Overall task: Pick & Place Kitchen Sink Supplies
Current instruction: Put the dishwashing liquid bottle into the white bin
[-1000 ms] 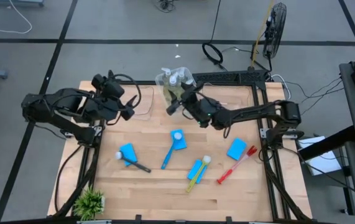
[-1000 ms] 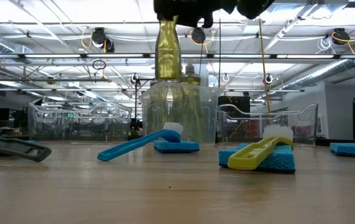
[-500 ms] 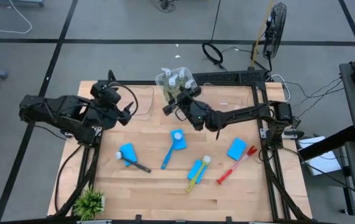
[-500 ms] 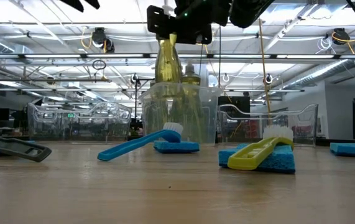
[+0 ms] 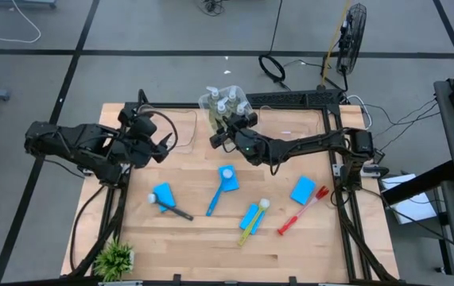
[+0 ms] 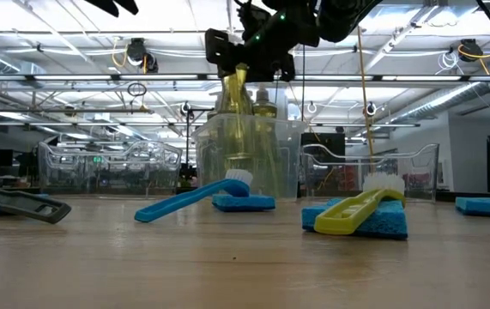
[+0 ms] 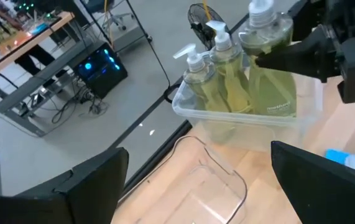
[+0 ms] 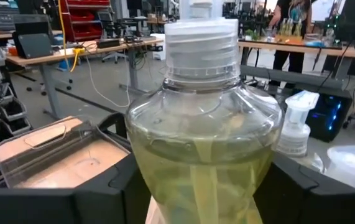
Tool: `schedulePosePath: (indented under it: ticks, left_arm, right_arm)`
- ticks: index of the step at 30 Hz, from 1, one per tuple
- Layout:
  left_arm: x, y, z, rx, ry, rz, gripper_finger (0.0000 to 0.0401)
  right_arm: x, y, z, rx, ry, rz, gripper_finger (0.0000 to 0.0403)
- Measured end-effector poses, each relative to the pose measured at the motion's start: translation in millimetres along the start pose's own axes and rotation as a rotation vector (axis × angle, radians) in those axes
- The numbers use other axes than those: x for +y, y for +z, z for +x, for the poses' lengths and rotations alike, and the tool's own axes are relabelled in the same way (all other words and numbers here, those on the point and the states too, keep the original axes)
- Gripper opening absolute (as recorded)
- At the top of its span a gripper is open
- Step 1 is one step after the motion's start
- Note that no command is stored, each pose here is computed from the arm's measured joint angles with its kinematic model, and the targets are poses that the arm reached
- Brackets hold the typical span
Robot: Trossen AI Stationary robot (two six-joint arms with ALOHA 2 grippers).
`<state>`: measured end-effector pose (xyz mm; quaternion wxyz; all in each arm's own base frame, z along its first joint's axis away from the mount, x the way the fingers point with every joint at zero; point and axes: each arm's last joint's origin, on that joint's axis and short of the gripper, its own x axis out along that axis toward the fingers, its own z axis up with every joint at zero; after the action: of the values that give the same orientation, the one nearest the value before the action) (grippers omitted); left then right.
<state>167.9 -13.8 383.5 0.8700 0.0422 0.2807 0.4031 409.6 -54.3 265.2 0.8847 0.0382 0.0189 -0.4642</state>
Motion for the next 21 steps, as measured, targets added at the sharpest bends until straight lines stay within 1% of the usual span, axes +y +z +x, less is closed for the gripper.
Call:
schedulePosePath:
  ticks: [6, 10, 15, 19, 21]
  left_arm:
    - [-1.7, -0.5, -2.0, -0.004, -0.015, 0.025, 0.0392]
    - [-2.6, -0.7, -3.0, -0.007, -0.022, 0.048, 0.0392]
    - [-2.8, -0.8, -3.3, -0.007, -0.024, 0.049, 0.0392]
    - [-2.8, -0.8, -3.3, -0.007, -0.024, 0.05, 0.0392]
    - [-2.8, -0.8, -3.3, -0.007, -0.024, 0.049, 0.0392]
  right_arm:
    - [-0.6, -3.6, 0.0, 0.027, -0.004, 0.007, 0.0252]
    - [-0.5, -3.2, 0.0, 0.023, -0.004, 0.012, 0.027]
    - [-0.5, -4.1, -0.2, 0.031, -0.002, 0.001, 0.028]
    - [0.4, -7.0, -0.2, 0.059, 0.044, -0.023, 0.0283]
    - [0.4, -8.3, -0.4, 0.069, 0.048, -0.032, 0.0283]
